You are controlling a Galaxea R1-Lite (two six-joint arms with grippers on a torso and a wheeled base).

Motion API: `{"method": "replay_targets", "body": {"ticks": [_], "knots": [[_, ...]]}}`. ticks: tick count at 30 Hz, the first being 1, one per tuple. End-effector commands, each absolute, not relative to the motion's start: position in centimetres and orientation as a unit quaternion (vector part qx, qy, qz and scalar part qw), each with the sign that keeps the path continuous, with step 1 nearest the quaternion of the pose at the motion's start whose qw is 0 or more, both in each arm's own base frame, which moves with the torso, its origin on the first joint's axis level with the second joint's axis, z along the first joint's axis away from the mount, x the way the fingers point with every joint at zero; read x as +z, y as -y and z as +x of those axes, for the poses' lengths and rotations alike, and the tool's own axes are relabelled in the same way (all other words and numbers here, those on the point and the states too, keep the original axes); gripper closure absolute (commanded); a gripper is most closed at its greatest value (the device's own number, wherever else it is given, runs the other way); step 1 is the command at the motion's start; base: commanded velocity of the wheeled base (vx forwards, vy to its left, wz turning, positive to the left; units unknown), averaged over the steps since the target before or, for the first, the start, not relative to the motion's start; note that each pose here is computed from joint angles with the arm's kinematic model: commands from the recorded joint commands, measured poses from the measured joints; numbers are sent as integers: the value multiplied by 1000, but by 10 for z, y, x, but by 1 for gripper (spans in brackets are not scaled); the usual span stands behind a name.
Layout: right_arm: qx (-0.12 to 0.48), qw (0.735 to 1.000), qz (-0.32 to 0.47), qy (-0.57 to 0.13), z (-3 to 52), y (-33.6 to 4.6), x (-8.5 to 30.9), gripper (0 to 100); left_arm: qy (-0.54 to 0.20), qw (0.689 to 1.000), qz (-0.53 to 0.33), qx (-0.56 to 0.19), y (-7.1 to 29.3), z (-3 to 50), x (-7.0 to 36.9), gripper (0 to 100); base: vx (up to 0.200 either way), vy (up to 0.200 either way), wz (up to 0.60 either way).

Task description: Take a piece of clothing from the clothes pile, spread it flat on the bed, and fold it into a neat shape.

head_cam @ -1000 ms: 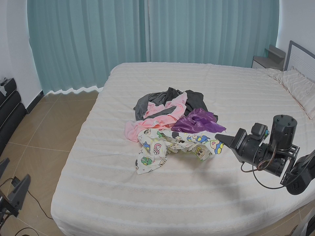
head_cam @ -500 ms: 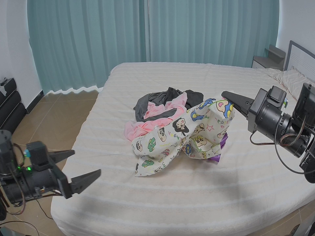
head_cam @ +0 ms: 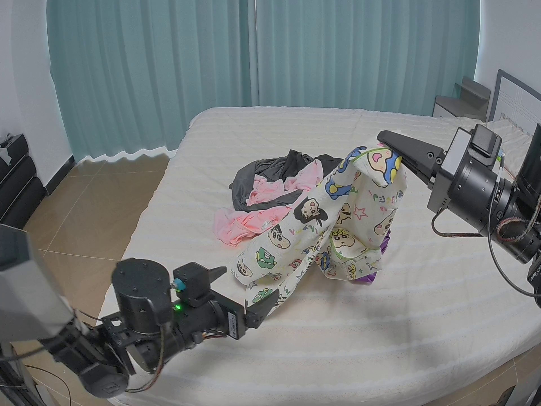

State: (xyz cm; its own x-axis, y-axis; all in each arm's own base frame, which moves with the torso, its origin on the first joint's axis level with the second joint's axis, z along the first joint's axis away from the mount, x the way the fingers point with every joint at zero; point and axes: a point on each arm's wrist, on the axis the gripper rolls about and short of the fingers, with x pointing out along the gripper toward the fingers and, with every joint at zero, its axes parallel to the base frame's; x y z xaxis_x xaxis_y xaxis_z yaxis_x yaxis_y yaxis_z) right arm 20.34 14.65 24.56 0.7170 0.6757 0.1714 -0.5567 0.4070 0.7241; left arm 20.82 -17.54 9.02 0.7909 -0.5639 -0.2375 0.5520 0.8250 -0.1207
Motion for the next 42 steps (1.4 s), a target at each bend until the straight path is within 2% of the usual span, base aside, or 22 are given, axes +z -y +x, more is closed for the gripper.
{"method": "replay_targets", "body": {"ticks": [1, 8, 13, 22, 39, 40, 42], "knots": [[377, 833, 399, -74, 202, -151, 249, 100, -198, 941, 5, -276, 201, 216, 19, 0, 0, 0, 0], [370, 836, 397, -84, 209, -156, 242, 100, -210, 941, 7, -266, 206, 230, 0, 0, 0, 0, 0], [368, 836, 397, -87, 211, -157, 240, 100, -206, 944, -24, -256, 215, 243, -5, 0, 0, 0, 0], [363, 838, 401, -70, 214, -151, 248, 100, -214, 943, -33, -254, 224, 254, -23, 0, 0, 0, 0], [364, 837, 405, -52, 209, -147, 257, 100, -174, 962, -60, -204, 232, 315, -55, 0, 0, 0, 0], [362, 838, 405, -52, 209, -146, 257, 100, -171, 963, -62, -201, 233, 320, -61, 100, 0, 0, 0], [359, 839, 405, -52, 209, -145, 256, 100, -173, 962, -64, -201, 233, 320, -62, 100, 0, 0, 0]]}}
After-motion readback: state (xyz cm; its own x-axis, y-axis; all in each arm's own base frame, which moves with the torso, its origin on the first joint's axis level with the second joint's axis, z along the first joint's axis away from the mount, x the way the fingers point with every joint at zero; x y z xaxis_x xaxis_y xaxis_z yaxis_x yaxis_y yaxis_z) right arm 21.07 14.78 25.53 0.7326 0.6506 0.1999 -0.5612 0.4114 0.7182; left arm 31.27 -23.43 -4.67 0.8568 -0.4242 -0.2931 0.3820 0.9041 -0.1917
